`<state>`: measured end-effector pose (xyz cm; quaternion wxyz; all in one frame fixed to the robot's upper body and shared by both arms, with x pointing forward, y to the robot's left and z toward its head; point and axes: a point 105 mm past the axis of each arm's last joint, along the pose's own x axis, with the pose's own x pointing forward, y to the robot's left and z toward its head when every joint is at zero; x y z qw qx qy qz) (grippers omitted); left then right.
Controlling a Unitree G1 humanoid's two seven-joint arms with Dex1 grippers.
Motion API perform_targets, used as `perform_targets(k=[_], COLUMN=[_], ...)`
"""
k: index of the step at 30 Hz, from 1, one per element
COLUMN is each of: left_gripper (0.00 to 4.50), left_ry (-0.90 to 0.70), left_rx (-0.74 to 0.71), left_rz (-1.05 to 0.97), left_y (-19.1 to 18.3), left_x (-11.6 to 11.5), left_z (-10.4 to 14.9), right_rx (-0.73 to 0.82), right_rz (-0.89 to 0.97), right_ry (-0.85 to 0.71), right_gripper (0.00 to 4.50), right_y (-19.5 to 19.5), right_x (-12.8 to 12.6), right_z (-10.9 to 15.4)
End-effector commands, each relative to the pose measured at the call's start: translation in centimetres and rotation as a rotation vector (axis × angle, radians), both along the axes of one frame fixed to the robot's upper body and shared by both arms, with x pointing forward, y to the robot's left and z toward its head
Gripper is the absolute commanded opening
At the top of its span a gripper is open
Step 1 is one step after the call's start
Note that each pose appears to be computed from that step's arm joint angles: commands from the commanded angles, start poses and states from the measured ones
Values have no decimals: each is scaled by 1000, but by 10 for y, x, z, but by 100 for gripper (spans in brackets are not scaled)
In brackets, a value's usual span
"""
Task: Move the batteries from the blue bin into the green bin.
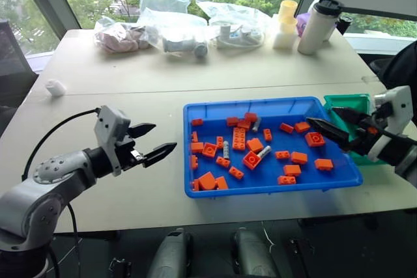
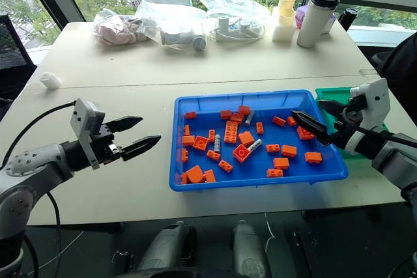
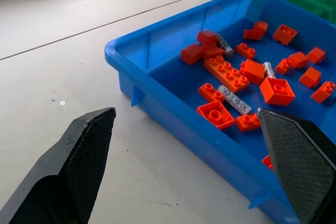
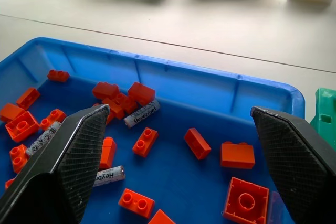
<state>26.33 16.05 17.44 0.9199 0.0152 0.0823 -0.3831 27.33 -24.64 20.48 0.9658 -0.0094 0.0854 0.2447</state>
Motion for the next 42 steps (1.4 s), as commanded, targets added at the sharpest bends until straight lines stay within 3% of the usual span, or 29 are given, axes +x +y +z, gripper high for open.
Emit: perform_targets(k=[1,8,15,19,23,27,32,36,42], left_gripper=[450,450,450,450,450,450,450,450,450], left_ry=[-38,-52,-76,-87,-127,-123,-20,-3,-39], left_rx=[-6,-29,-33,-11,28,115,296,377,395], left_rz=[-1,-8,13,14,-2,-121,-399,-502,-513], left_y=[0,-2,-4,-2,2,1,-12,-16,-21], left_x=[-1,0,7,8,14,13,-13,-19,-14], left_z=[9,14,15,16,26,34,26,22,23], right_rx=[-8,-58,-6,-31,-86,-119,-180,-270,-380], right_rz=[41,-101,-17,18,51,167,475,734,880], right_ry=[-27,-67,-21,-49,23,2,24,54,60], right_gripper=[446,446,446,446,446,446,446,446,446], right_y=[5,-11,-1,1,1,20,71,111,136], right_x=[-2,12,12,15,17,21,16,13,36], right_z=[10,15,9,15,13,26,24,3,-30])
